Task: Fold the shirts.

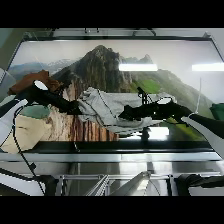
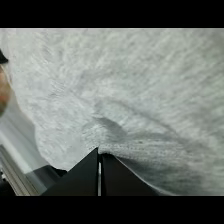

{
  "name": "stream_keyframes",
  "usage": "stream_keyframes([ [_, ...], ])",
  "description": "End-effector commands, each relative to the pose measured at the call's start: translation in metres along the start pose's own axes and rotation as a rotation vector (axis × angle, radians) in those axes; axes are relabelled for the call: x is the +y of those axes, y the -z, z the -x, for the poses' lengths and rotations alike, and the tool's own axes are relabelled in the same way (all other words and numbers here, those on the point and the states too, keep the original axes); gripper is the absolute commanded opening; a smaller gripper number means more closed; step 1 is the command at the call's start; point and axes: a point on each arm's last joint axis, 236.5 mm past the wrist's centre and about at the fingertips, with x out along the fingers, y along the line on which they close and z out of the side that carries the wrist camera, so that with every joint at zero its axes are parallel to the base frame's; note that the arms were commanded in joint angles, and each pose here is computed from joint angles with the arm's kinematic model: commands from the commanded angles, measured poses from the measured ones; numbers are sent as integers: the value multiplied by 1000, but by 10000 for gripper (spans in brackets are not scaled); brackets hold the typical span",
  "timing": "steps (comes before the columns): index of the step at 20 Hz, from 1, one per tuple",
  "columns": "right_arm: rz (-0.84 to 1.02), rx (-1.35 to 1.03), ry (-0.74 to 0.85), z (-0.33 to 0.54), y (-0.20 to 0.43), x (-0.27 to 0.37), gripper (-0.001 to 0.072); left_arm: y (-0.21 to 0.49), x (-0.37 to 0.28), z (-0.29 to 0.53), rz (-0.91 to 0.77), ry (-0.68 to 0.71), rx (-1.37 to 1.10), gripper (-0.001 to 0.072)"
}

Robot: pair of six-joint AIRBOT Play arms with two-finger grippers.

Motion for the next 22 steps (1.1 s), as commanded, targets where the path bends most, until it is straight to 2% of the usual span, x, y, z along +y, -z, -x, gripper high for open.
stream_keyframes([
  [1,93,13,-118,21,-7,42,14,-6,-26,26,-59,35,1,12],
  [4,268,-116,-223,103,-44,107,14,-26,-59,103,-169,-7,-160,11],
  [6,413,-344,-220,194,-78,153,14,-30,-86,183,-236,-68,-339,12],
  [8,588,-591,-180,296,-84,208,14,-17,-121,269,-321,-160,-549,13],
  [10,766,-841,-96,387,-59,265,14,13,-169,351,-429,-284,-792,15],
  [13,979,-1173,70,473,-2,330,13,78,-252,448,-608,-484,-1145,20],
  [16,1085,-1423,219,517,43,363,13,139,-301,477,-693,-613,-1276,20],
  [19,1098,-1470,299,528,47,362,13,153,-297,477,-666,-663,-1285,20],
  [22,963,-1237,211,497,-2,310,14,113,-240,443,-565,-565,-1151,20],
])
